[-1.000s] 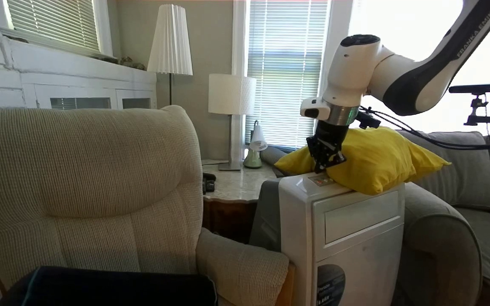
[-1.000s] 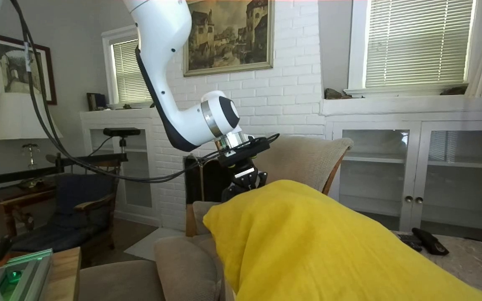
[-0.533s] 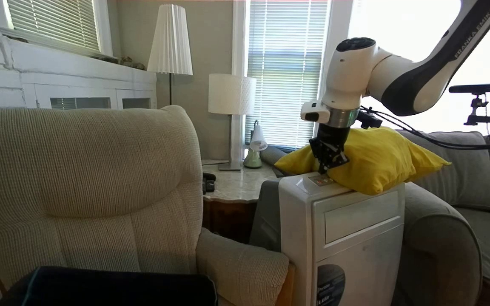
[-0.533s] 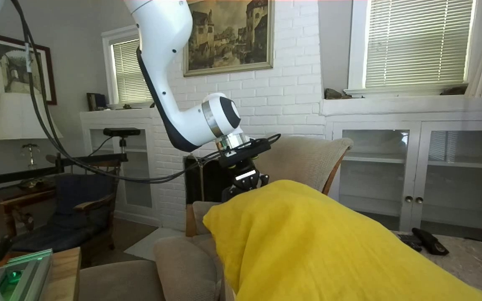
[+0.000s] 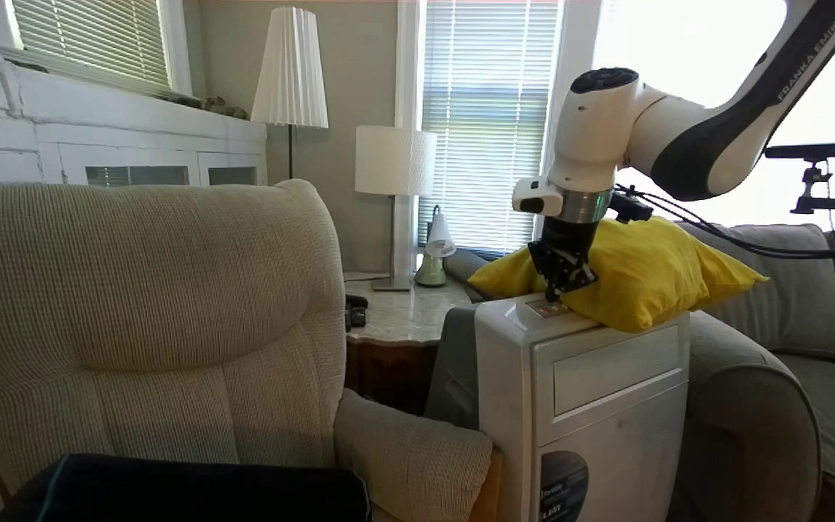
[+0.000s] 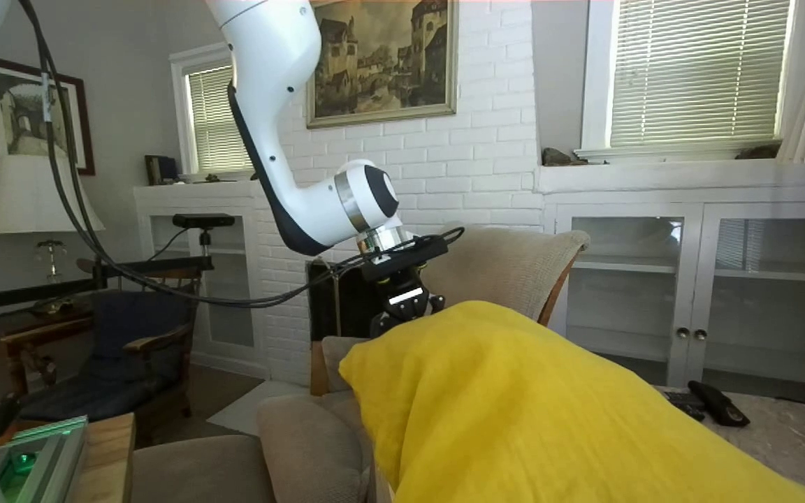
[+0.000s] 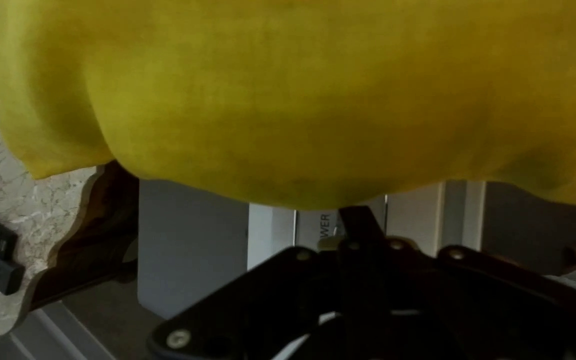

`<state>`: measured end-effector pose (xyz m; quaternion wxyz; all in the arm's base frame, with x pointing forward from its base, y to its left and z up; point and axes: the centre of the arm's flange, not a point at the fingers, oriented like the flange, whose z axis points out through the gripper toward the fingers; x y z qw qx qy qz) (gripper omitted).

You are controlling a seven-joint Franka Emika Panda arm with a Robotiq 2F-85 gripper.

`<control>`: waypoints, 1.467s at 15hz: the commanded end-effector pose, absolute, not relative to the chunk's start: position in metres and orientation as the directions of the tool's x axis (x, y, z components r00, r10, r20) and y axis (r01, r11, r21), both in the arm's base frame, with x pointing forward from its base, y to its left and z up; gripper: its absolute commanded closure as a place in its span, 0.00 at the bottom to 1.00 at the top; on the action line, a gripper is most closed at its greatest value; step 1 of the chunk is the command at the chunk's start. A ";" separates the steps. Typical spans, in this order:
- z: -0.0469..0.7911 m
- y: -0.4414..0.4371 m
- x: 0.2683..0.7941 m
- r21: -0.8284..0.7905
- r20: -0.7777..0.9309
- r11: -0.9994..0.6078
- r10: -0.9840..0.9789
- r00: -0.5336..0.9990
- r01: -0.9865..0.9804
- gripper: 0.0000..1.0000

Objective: Open the machine

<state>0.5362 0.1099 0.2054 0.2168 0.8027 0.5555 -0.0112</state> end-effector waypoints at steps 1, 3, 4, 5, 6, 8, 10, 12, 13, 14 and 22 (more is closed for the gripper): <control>0.198 0.115 0.539 0.329 -0.271 -0.282 0.886 0.376 0.901 1.00; 0.194 0.115 0.539 0.331 -0.271 -0.280 0.886 0.375 0.901 1.00; 0.193 0.114 0.540 0.329 -0.271 -0.281 0.886 0.375 0.902 1.00; 0.192 0.114 0.540 0.327 -0.271 -0.284 0.886 0.377 0.901 1.00; 0.191 0.113 0.541 0.331 -0.271 -0.283 0.885 0.378 0.900 1.00; 0.190 0.113 0.541 0.329 -0.267 -0.286 0.886 0.379 0.900 1.00; 0.190 0.114 0.541 0.331 -0.263 -0.286 0.887 0.379 0.899 1.00; 0.190 0.114 0.542 0.335 -0.259 -0.286 0.888 0.380 0.898 1.00; 0.190 0.114 0.543 0.336 -0.259 -0.286 0.888 0.380 0.897 1.00; 0.190 0.114 0.543 0.337 -0.258 -0.287 0.888 0.381 0.897 1.00; 0.187 0.114 0.547 0.346 -0.261 -0.282 0.887 0.381 0.895 1.00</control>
